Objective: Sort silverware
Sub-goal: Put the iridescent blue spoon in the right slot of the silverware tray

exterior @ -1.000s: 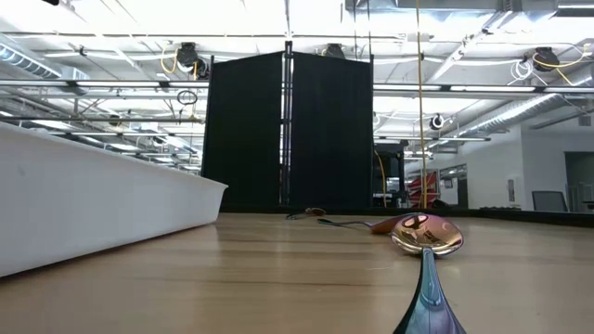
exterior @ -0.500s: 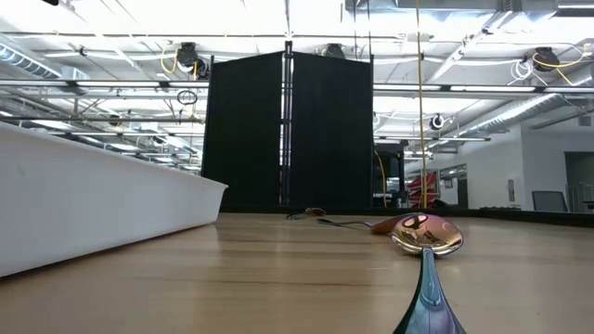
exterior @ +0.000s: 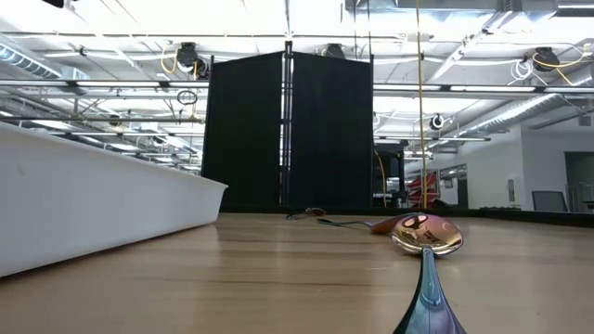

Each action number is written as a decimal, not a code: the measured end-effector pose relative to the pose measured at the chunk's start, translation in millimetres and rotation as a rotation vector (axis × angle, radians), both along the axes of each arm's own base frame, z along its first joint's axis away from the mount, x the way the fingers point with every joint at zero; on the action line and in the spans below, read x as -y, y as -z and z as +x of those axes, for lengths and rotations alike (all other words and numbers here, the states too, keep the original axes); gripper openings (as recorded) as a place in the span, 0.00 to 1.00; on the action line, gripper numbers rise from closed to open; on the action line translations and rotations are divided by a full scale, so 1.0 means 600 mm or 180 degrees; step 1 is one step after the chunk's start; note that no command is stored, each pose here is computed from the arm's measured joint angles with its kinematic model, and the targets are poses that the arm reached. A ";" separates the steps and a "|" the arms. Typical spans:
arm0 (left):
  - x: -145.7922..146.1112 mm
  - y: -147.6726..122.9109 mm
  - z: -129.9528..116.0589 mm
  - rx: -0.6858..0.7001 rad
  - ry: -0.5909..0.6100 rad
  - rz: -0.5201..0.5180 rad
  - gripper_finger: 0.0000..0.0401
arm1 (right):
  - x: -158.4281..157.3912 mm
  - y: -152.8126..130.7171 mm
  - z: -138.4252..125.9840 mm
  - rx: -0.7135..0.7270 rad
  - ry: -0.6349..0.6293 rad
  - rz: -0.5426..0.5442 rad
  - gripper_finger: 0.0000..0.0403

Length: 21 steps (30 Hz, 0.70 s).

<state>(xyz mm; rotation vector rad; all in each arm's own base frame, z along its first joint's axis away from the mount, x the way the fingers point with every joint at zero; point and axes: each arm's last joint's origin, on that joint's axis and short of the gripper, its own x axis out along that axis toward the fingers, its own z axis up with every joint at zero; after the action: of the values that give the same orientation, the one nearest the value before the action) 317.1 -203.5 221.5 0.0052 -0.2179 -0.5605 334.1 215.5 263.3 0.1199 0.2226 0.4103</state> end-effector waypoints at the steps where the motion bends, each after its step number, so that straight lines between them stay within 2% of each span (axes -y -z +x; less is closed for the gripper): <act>1: 0.000 0.000 0.000 -0.0002 -0.0002 0.0001 0.10 | 0.000 0.000 0.000 0.0000 0.0000 0.0000 0.00; 4: -0.001 0.000 0.000 -0.0004 -0.0013 0.0001 0.02 | 0.000 0.000 0.000 0.0003 -0.0002 0.0004 0.02; 11: 0.000 0.001 0.000 -0.0031 -0.0007 0.0003 0.01 | 0.000 -0.001 0.001 -0.0017 0.0027 0.0100 0.09; 21: -0.004 -0.006 -0.001 -0.0067 -0.0136 -0.0020 0.00 | 0.012 -0.023 -0.015 -0.0105 0.0137 0.0023 0.34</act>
<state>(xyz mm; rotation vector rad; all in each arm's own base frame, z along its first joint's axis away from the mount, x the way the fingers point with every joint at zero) 316.4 -201.1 225.3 -0.0021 -0.1987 -0.5171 325.0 208.0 276.9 0.1385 0.2505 0.3666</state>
